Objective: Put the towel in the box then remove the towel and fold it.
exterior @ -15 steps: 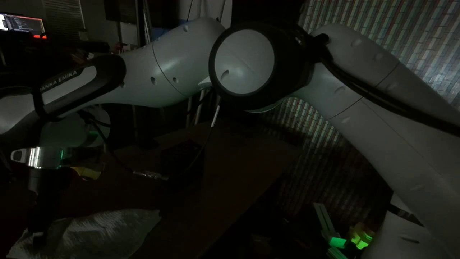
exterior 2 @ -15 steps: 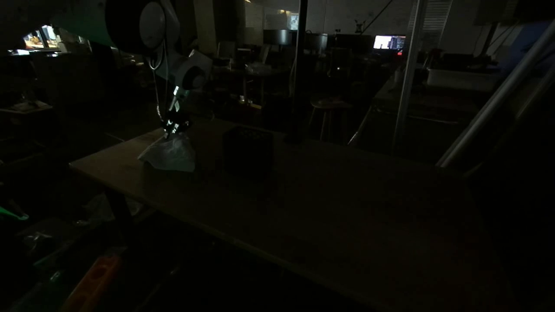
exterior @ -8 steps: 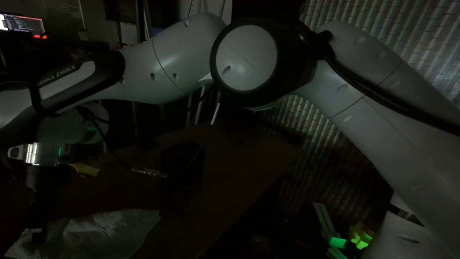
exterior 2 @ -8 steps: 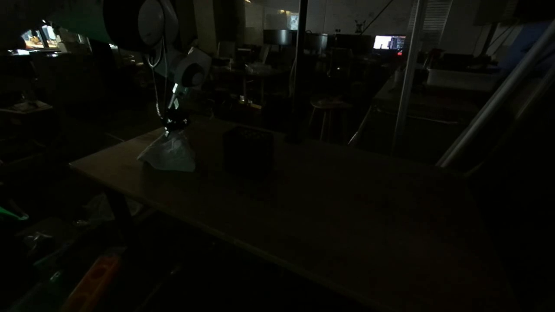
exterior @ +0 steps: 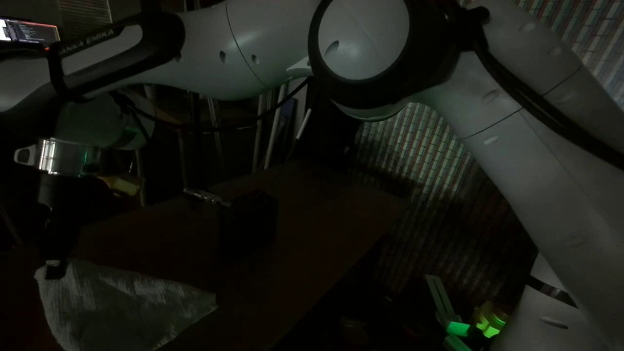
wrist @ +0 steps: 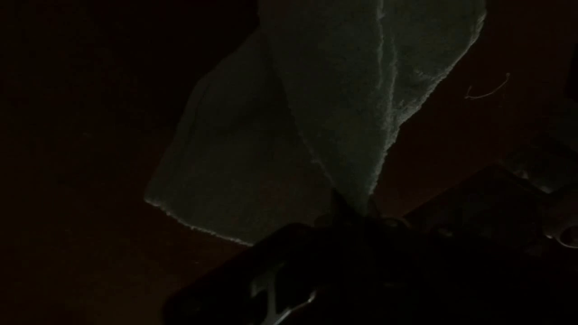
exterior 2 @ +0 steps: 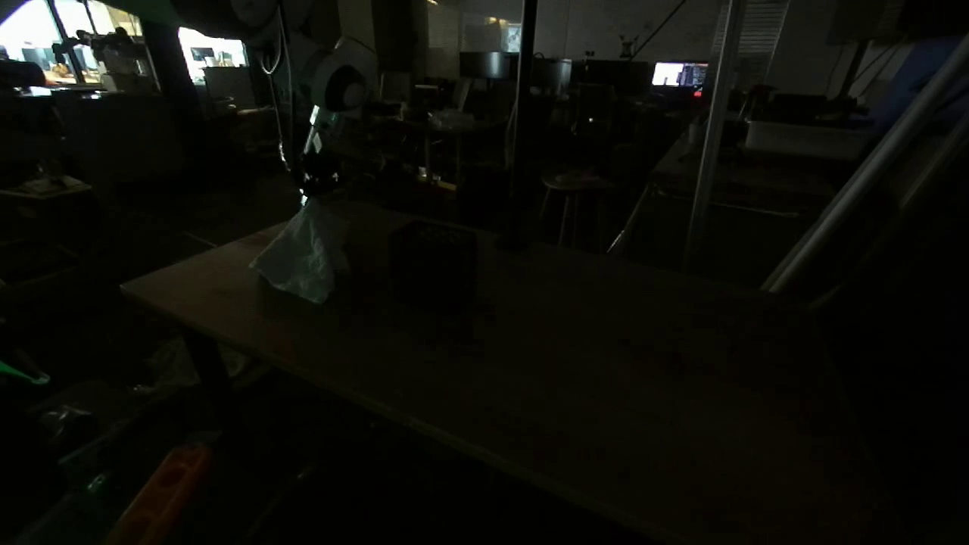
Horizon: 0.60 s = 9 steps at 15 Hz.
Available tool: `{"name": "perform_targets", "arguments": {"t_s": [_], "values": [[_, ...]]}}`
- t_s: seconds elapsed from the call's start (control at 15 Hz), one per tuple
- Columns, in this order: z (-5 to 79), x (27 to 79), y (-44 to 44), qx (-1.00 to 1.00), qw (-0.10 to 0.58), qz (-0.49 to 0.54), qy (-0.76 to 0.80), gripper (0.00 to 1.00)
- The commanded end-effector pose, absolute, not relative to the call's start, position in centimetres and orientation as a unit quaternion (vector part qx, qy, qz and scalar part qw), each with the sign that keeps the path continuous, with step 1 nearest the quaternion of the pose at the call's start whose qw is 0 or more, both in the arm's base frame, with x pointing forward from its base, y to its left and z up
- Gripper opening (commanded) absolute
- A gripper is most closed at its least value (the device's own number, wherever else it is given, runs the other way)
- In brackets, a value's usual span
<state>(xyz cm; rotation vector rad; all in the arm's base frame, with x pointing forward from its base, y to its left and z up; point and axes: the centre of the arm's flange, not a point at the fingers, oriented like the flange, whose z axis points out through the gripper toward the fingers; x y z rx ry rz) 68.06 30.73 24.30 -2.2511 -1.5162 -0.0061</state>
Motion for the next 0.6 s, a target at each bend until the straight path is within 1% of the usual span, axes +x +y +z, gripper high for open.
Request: {"name": "perform_targets", "arguments": {"t_s": [0.0,0.53], "values": [[26.7,66.5,29.6,-0.817,0.203,0.003,-0.540,0.01],[26.4,64.9,29.3,-0.818,0.205,0.015,-0.537,0.01]]}}
